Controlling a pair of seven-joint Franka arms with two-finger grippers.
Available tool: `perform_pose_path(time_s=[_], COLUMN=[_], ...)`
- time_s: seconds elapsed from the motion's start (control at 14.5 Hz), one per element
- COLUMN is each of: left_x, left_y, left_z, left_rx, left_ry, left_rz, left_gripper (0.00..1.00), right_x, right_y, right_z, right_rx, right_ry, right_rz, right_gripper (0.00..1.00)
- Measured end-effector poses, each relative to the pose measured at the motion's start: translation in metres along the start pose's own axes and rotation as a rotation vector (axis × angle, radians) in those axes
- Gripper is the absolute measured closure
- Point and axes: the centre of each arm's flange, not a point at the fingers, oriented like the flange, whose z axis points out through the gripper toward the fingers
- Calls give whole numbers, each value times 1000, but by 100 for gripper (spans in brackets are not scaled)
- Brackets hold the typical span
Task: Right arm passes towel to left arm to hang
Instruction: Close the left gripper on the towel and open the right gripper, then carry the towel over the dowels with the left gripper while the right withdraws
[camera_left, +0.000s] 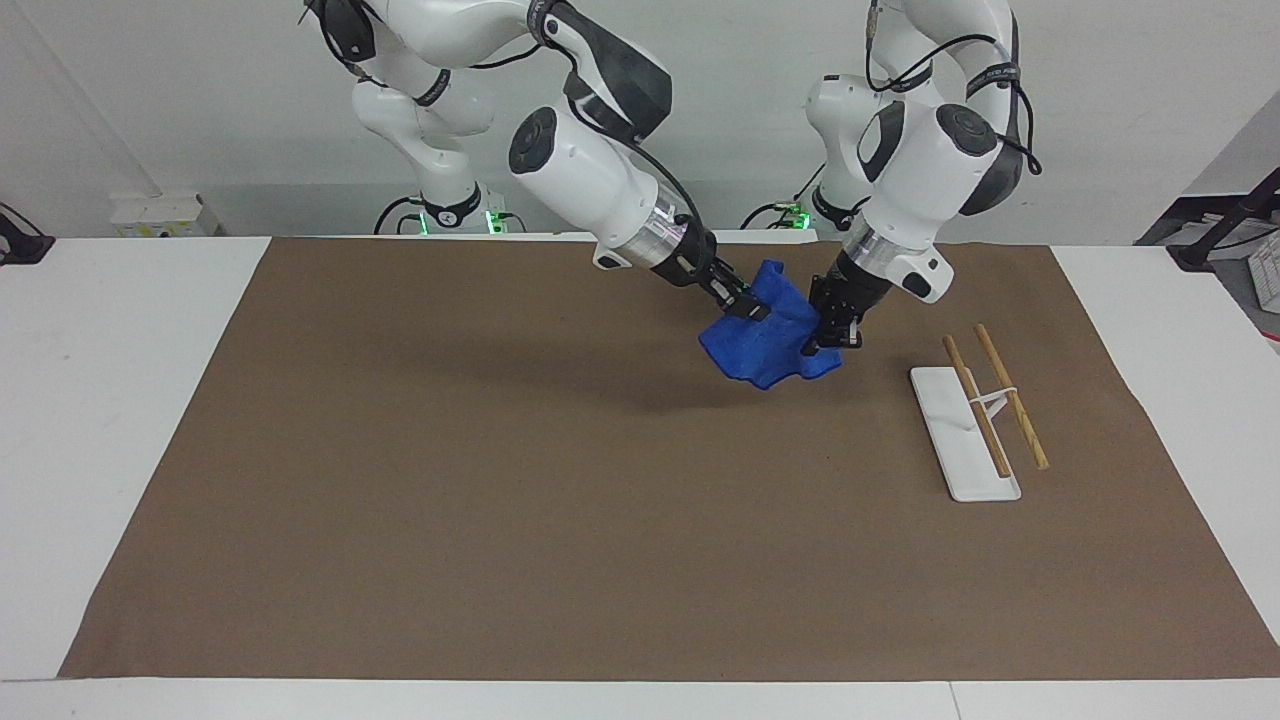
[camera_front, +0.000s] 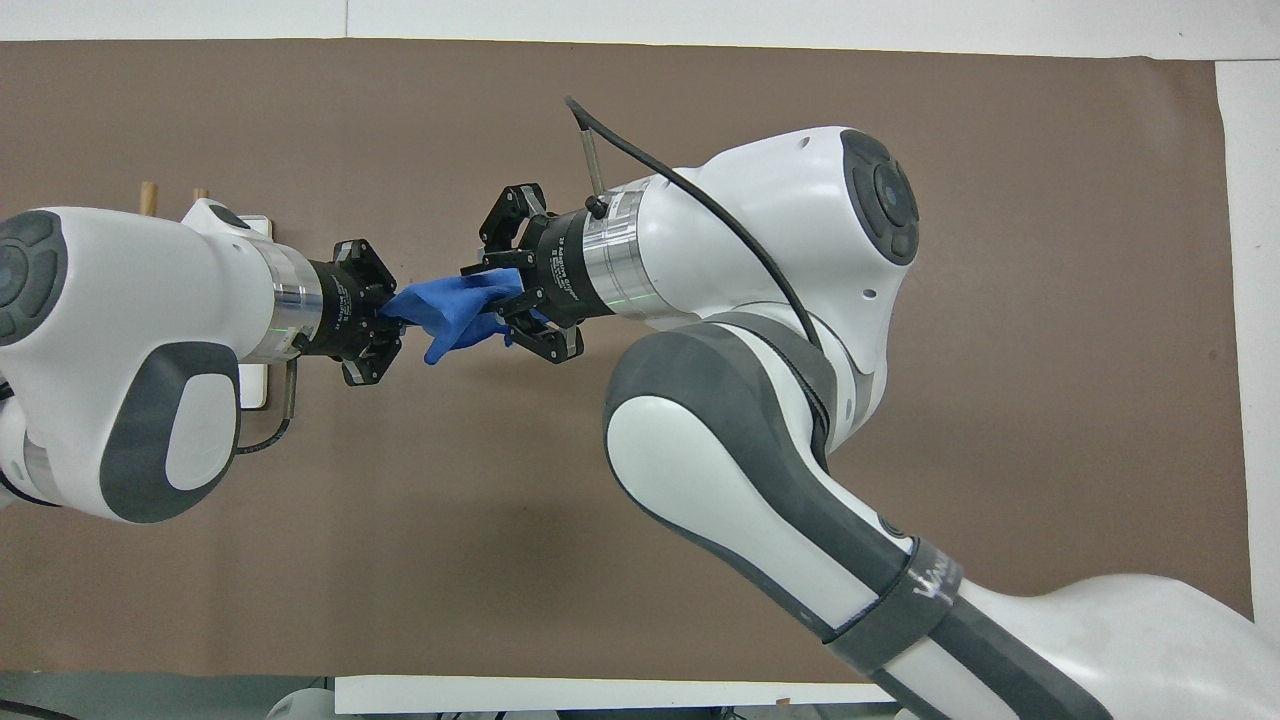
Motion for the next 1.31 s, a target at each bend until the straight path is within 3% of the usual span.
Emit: perform_pose_path(time_s=[0.14, 0.34, 0.48, 0.55, 0.69, 0.96, 1.17, 1.31], left_x=[25, 73, 102, 116, 143, 183, 195, 194], left_y=[12, 33, 42, 46, 50, 60, 82, 91], left_z=[-7, -18, -23, -25, -31, -50, -73, -79], left_rx=[-23, -74, -97, -103, -111, -136, -172, -135], left_ry=[3, 16, 30, 38, 55, 93, 130, 197], left_rz=[13, 66, 130, 169, 276, 503, 628, 730], left_gripper=[97, 97, 97, 97, 97, 97, 97, 97], right_x=[6, 35, 70, 88, 123, 181, 219, 242], right_y=[3, 19, 30, 32, 31, 39, 63, 81], right_z=[1, 3, -13, -29, -77, -200, -284, -325], right_rx=[-34, -216, -416, -512, -628, -753, -811, -768], right_ry=[82, 314, 451, 480, 493, 486, 451, 411], right_rz=[-175, -484, -670, -757, -910, -1115, -1161, -1145], right_gripper=[28, 0, 0, 0, 0, 0, 0, 0])
